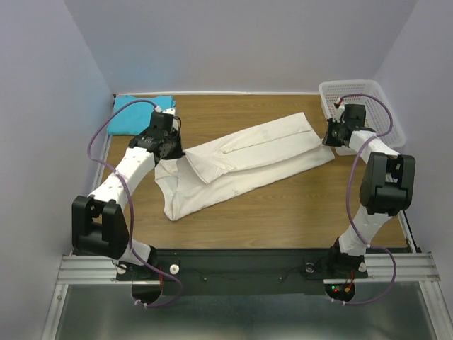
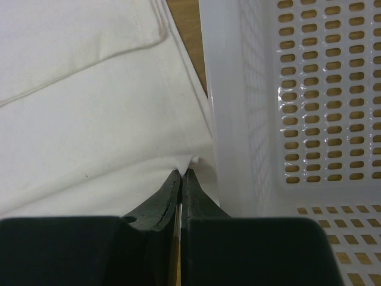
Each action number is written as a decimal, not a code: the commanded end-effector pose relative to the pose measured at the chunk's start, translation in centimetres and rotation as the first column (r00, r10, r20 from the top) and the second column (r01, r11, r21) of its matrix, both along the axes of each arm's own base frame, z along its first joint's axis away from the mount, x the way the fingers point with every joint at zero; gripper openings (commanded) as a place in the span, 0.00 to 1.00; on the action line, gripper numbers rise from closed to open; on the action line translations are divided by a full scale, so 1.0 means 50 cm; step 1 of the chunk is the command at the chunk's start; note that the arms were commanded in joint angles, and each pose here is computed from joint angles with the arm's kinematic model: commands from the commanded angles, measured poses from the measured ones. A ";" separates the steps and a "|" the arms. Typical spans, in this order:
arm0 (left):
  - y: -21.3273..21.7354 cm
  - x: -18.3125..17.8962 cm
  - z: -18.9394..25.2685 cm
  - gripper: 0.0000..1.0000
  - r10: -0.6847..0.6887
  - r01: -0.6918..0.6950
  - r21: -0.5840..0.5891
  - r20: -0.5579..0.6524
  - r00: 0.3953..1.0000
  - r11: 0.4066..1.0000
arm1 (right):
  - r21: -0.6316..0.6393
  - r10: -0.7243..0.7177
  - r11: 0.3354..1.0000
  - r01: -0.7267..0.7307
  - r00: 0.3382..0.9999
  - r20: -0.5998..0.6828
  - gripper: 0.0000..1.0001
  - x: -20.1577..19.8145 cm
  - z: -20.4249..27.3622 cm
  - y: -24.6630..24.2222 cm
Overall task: Fold and stack the t-shirts
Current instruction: Fold the tshirt
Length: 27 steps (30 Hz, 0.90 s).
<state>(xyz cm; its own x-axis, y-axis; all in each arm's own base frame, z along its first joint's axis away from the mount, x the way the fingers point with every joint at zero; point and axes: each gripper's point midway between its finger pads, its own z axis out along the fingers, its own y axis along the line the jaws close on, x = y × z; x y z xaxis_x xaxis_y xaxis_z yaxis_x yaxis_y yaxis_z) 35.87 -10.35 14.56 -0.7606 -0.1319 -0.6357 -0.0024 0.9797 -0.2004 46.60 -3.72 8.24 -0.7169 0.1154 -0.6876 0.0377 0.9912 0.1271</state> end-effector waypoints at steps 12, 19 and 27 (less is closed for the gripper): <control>-0.016 0.056 0.052 0.00 -0.025 0.027 -0.022 0.079 0.997 0.999 | -0.049 -0.006 0.999 0.012 0.993 0.118 0.04 0.047 0.061 -0.015; -0.016 0.054 0.041 0.00 -0.026 0.027 -0.018 0.067 0.997 0.999 | -0.052 -0.008 0.999 0.014 0.993 0.119 0.04 0.048 0.060 -0.016; -0.018 0.060 0.040 0.00 -0.029 0.031 -0.019 0.066 0.997 0.999 | -0.053 -0.011 0.998 0.018 0.992 0.122 0.04 0.049 0.062 -0.017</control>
<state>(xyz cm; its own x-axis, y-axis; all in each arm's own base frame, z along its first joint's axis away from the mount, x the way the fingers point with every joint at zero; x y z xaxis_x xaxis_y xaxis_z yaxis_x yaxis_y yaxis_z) 37.31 -11.10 14.21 -0.7695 -0.1222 -0.6269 0.0158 0.9776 -0.2099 46.65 -3.94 8.26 -0.7147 0.1152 -0.6899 0.0459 0.9919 0.1181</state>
